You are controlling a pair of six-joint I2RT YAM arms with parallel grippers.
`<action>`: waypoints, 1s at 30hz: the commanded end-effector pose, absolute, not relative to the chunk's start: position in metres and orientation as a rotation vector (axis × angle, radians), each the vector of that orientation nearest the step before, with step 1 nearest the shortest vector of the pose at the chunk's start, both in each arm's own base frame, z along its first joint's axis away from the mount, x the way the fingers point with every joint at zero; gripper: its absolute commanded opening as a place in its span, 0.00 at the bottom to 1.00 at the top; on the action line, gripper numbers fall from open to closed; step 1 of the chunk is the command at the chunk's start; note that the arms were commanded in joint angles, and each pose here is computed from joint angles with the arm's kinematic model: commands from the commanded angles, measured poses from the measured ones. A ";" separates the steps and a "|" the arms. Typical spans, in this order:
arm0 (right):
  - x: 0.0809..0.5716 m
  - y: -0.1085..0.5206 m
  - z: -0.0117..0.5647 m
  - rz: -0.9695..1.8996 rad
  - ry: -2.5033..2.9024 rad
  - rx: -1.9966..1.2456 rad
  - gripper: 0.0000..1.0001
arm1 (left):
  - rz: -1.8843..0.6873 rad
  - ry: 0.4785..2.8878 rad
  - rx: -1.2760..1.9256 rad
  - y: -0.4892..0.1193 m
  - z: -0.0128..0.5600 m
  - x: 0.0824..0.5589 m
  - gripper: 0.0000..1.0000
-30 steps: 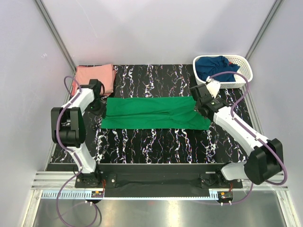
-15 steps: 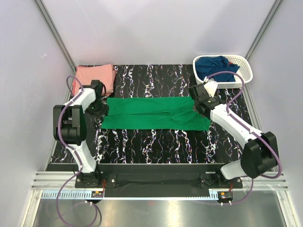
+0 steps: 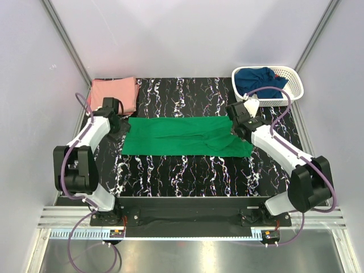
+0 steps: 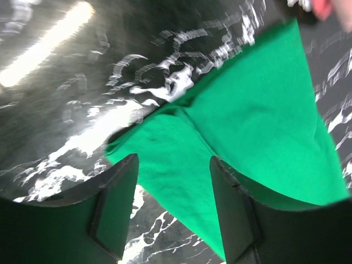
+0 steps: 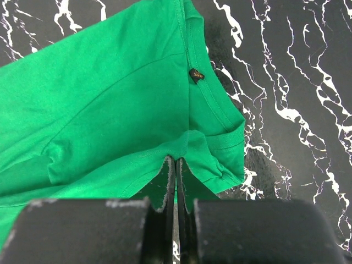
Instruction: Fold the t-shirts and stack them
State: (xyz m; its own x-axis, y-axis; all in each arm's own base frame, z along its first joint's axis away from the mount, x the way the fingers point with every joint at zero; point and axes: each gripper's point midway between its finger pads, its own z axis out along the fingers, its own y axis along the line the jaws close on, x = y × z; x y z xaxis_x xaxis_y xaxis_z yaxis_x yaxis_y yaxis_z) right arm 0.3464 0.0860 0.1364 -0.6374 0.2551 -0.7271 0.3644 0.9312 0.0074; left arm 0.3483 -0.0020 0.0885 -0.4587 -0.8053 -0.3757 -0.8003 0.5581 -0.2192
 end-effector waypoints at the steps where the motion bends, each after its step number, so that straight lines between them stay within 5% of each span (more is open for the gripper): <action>1: 0.359 0.090 0.145 -0.153 2.268 0.428 0.00 | -0.302 2.394 -1.086 -0.037 0.084 0.374 0.58; 30: 0.382 0.078 0.145 -0.229 2.352 0.388 0.00 | 0.330 2.464 -1.389 0.018 0.007 0.320 0.58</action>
